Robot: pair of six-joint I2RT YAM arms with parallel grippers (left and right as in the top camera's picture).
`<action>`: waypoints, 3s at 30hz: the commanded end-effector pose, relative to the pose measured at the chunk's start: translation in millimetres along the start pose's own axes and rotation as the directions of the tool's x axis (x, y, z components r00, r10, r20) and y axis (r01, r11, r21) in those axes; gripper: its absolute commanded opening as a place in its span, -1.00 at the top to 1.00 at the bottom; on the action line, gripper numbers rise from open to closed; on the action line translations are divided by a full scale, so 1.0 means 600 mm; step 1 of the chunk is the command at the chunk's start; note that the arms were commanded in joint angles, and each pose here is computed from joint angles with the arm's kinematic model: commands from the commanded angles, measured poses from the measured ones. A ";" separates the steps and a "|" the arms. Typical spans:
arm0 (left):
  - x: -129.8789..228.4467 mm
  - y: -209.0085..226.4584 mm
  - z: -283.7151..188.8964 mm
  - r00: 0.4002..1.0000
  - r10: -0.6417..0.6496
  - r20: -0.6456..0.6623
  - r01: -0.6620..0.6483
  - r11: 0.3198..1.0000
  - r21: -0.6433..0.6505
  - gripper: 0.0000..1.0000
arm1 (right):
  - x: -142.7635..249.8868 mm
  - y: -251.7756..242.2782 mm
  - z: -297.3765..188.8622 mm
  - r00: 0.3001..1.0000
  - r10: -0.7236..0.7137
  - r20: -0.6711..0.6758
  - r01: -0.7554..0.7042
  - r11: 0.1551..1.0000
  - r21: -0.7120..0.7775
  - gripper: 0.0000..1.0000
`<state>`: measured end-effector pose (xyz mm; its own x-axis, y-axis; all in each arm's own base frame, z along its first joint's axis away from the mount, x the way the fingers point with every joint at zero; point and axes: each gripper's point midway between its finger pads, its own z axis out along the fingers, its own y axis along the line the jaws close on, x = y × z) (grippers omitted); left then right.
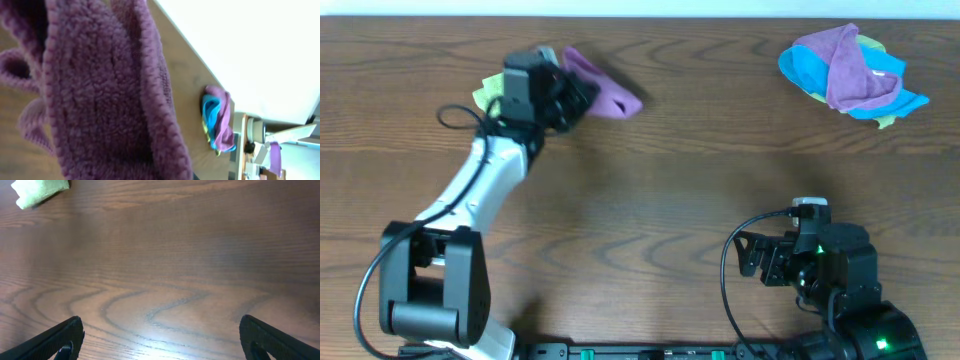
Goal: Fold the cloth
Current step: 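Carry the purple cloth with the left gripper onto the green cloth, then lower and flatten the purple cloth on top of the green cloth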
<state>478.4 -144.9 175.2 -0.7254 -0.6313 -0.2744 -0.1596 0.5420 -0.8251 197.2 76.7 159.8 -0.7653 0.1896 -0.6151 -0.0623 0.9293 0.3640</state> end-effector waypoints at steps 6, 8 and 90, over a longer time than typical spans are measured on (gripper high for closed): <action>-0.135 -0.042 -0.049 0.985 0.073 0.157 -0.080 0.996 0.038 0.89 | 0.001 -0.003 0.000 1.000 0.020 0.001 -0.020 1.000 0.002 -0.98; -0.152 -0.031 -0.041 0.985 0.064 0.161 -0.070 0.997 0.033 0.89 | 0.001 -0.003 0.000 1.000 0.020 0.001 -0.020 1.000 0.002 -0.98; -0.178 0.264 -0.083 0.984 0.143 -0.111 -0.178 0.863 -0.473 -0.05 | 0.001 -0.003 0.000 1.000 0.020 0.001 -0.020 1.000 0.002 -0.99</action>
<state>491.3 32.4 78.6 -0.8241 -0.4873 -0.2888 -0.3442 0.8357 -0.4279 197.2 76.7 159.7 -0.7656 0.1896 -0.6148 -0.0621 0.9293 0.3640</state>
